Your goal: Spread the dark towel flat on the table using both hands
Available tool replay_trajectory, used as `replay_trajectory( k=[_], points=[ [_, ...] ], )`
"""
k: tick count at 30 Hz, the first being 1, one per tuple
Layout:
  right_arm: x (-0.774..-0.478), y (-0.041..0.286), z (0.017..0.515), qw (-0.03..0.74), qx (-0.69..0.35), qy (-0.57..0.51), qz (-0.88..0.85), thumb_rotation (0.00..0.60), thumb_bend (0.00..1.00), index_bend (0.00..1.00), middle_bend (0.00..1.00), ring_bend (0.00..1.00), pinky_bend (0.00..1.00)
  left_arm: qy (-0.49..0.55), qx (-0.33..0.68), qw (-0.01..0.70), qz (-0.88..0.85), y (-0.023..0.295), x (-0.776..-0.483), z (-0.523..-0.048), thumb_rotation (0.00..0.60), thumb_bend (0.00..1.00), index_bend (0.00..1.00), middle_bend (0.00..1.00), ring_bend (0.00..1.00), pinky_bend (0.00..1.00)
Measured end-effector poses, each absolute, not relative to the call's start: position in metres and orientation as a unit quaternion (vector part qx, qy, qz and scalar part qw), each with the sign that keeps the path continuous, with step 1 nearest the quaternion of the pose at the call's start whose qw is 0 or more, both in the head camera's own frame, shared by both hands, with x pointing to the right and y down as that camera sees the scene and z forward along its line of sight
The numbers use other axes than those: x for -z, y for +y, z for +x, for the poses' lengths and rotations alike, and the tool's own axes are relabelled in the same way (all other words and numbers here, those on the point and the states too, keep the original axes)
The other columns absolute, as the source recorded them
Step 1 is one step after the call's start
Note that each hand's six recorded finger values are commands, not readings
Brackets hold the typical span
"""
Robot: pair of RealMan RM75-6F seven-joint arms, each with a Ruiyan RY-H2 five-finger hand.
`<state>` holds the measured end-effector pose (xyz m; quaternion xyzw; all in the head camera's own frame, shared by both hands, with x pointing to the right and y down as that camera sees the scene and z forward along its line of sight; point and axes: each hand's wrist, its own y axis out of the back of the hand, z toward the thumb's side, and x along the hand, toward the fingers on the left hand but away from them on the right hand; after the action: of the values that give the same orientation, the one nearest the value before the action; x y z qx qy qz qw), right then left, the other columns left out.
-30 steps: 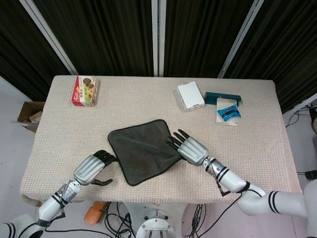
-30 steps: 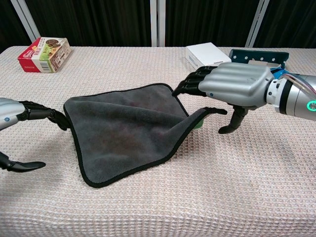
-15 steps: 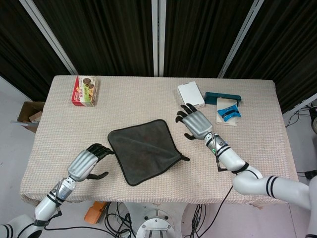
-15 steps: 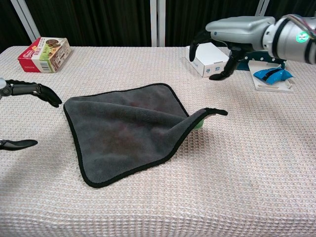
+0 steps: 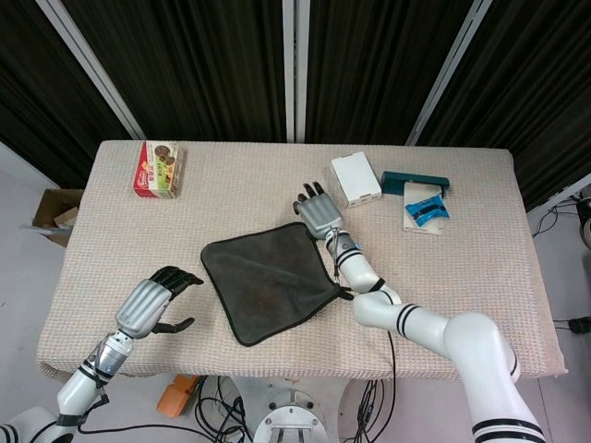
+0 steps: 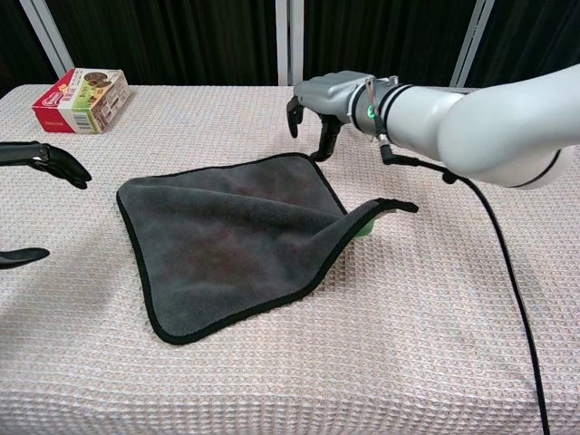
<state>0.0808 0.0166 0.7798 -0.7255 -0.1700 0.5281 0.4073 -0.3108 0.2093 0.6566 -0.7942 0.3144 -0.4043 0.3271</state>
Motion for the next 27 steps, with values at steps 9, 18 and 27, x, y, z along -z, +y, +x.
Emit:
replay_trajectory(
  k=[9,18,27],
  points=[
    [-0.793,0.021,0.060,0.402,-0.532,-0.156,-0.729,0.600,0.27,0.42,0.20,0.00,0.00,0.318,0.399,0.325,-0.796,0.211,-0.656,-0.311,0.543,0.22,0.26,0.26,0.22,0.19],
    [-0.800,0.023,0.061,0.398,-0.538,-0.159,-0.726,0.600,0.31,0.56,0.23,0.00,0.00,0.320,0.399,0.323,-0.796,0.214,-0.655,-0.316,0.542,0.22,0.26,0.26,0.21,0.19],
    [-0.791,0.008,0.066,0.397,-0.536,-0.194,-0.719,0.600,0.36,0.63,0.23,0.00,0.00,0.323,0.397,0.322,-0.797,0.214,-0.653,-0.317,0.545,0.22,0.26,0.25,0.21,0.19]
  ],
)
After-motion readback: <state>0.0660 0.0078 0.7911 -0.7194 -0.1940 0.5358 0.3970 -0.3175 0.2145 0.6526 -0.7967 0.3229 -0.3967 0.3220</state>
